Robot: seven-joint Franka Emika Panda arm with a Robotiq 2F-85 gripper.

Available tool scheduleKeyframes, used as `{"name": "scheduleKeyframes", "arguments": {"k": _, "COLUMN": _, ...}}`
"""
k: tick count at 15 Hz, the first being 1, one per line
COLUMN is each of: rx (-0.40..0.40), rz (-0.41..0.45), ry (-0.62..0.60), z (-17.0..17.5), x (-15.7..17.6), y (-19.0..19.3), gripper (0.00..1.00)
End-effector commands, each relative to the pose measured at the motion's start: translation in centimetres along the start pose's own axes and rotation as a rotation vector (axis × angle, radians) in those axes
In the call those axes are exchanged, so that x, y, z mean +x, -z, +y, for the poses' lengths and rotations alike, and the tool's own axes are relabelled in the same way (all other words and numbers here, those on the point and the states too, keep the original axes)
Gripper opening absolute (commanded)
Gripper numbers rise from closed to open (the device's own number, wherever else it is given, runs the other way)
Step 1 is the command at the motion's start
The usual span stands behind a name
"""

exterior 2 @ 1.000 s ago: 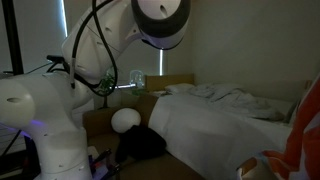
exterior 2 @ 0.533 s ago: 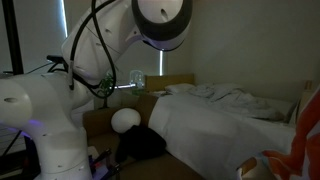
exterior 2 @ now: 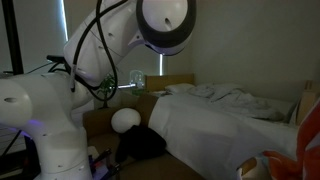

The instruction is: Pick the towel and put it in the bag

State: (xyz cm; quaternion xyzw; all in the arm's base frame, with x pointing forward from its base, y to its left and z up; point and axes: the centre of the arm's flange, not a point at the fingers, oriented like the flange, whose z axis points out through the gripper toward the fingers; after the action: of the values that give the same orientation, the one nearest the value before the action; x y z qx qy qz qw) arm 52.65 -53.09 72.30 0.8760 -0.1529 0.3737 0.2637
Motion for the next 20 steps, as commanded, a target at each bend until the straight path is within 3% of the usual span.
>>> {"name": "scheduleKeyframes", "arguments": {"k": 1, "rx": 0.045, "rz": -0.013, "ry": 0.033, "z": -0.4, "x": -2.6, "y": 0.2, "gripper": 0.05}}
{"name": "scheduleKeyframes", "arguments": {"k": 18, "rx": 0.215, "rz": -0.151, "ry": 0.132, "z": -1.1, "x": -10.0, "y": -1.9, "gripper": 0.05}}
{"name": "scheduleKeyframes", "arguments": {"k": 19, "rx": 0.209, "rz": -0.152, "ry": 0.142, "z": -1.0, "x": -9.8, "y": -2.2, "gripper": 0.05}}
{"name": "scheduleKeyframes", "arguments": {"k": 20, "rx": 0.185, "rz": -0.174, "ry": 0.111, "z": 0.7, "x": -5.2, "y": -5.1, "gripper": 0.06}}
